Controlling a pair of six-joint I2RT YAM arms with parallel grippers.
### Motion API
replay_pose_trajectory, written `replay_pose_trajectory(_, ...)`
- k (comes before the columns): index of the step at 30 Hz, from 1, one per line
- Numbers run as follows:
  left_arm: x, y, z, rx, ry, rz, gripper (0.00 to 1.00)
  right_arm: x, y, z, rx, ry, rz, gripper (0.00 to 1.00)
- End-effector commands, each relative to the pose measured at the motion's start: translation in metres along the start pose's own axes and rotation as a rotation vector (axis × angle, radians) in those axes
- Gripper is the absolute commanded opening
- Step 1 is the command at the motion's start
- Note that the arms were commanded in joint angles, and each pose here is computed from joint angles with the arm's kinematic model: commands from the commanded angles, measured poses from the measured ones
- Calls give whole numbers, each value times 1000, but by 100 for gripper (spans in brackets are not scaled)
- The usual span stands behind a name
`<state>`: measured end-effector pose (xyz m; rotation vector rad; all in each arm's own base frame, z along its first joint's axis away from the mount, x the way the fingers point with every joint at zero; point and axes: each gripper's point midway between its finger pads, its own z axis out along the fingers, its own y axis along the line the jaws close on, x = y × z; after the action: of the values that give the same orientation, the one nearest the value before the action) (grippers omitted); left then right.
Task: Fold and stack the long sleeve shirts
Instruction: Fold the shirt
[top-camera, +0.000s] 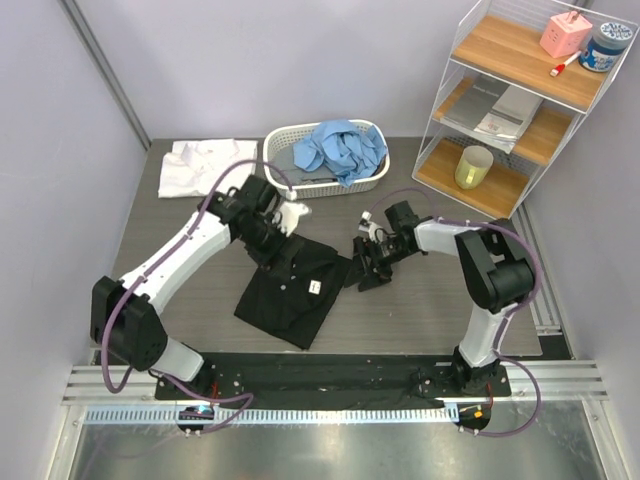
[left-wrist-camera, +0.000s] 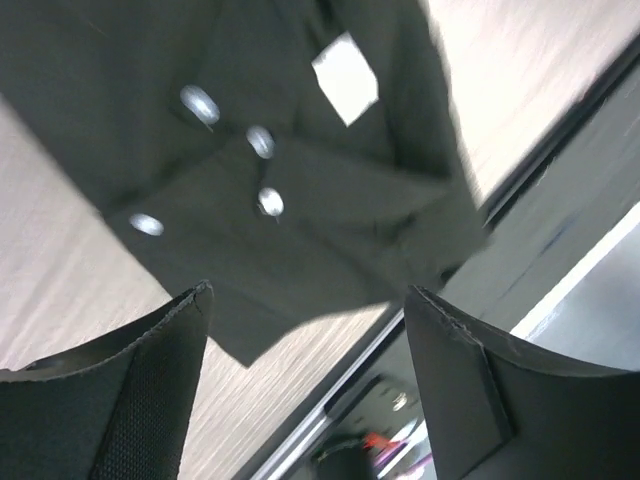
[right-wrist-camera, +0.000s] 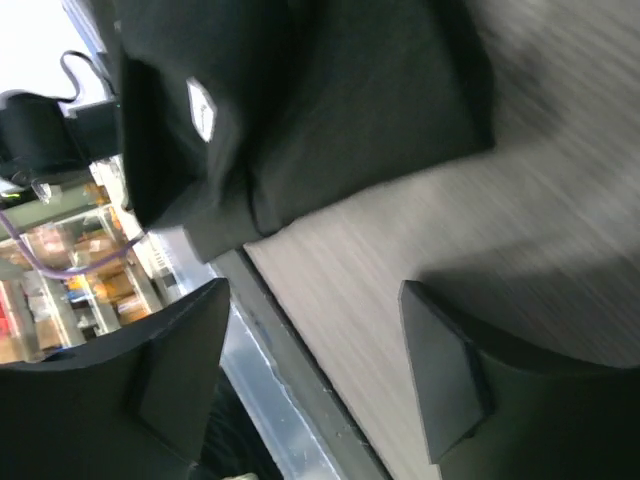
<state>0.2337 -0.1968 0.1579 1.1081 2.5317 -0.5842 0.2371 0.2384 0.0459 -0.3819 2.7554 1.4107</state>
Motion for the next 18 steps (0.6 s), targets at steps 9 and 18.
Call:
replay_pose_trajectory(9,74,-15,88,76,174,386,58,-54,-19,44,35,-66,24,27)
replay_pose_trajectory(18,64,-108,161,193,210,529,42,-111,-3,73,13,-106,-90,5)
